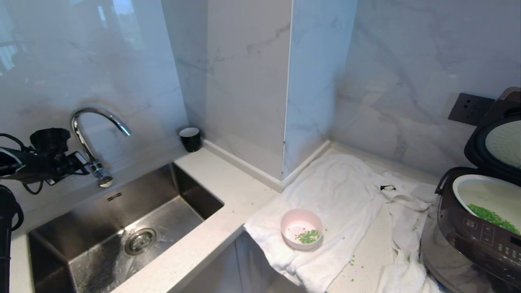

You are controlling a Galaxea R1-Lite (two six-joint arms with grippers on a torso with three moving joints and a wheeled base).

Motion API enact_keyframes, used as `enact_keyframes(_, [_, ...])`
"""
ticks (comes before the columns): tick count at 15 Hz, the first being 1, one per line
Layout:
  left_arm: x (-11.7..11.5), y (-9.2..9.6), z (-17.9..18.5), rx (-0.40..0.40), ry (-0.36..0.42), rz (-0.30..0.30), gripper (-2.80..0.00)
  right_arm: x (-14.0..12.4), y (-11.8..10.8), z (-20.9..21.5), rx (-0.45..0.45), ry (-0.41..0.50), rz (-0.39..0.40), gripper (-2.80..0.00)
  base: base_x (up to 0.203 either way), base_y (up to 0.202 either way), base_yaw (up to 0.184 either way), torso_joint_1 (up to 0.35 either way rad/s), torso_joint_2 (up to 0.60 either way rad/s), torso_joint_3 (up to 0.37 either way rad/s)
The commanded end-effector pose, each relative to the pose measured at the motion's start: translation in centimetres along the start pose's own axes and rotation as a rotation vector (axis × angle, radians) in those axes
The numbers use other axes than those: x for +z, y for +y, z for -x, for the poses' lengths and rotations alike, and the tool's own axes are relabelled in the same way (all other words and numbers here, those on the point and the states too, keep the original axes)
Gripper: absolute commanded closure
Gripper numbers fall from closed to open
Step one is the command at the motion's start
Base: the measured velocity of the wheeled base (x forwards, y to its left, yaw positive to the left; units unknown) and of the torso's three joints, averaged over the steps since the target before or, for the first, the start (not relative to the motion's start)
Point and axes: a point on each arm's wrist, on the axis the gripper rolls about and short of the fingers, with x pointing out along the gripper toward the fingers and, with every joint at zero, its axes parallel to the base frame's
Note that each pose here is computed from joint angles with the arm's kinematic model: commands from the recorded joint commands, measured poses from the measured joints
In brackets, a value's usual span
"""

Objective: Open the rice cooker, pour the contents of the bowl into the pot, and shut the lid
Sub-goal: Turn on the tap

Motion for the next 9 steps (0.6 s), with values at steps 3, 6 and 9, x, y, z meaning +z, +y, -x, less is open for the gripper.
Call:
enact_keyframes(3, [-1.38, -0.50, -0.65, -0.006, 0.023, -0.011, 0.00, 0.00, 0.00, -0.01, 0.001, 0.001, 0.001, 0.00, 0.000, 0.000, 0.000, 0.000, 0.00, 0.000])
enact_keyframes(6, [-1.41, -0.58, -0.62, -0.006, 0.022, -0.011, 0.00, 0.00, 0.00, -0.01, 0.001, 0.001, 0.001, 0.00, 0.000, 0.000, 0.000, 0.000, 0.00, 0.000])
enact_keyframes(9, [-1.37, -0.57, -0.55, -0.007, 0.023, -0.007, 0.00, 0.00, 0.00, -0.01, 0.001, 0.001, 0.001, 0.00, 0.000, 0.000, 0.000, 0.000, 0.00, 0.000])
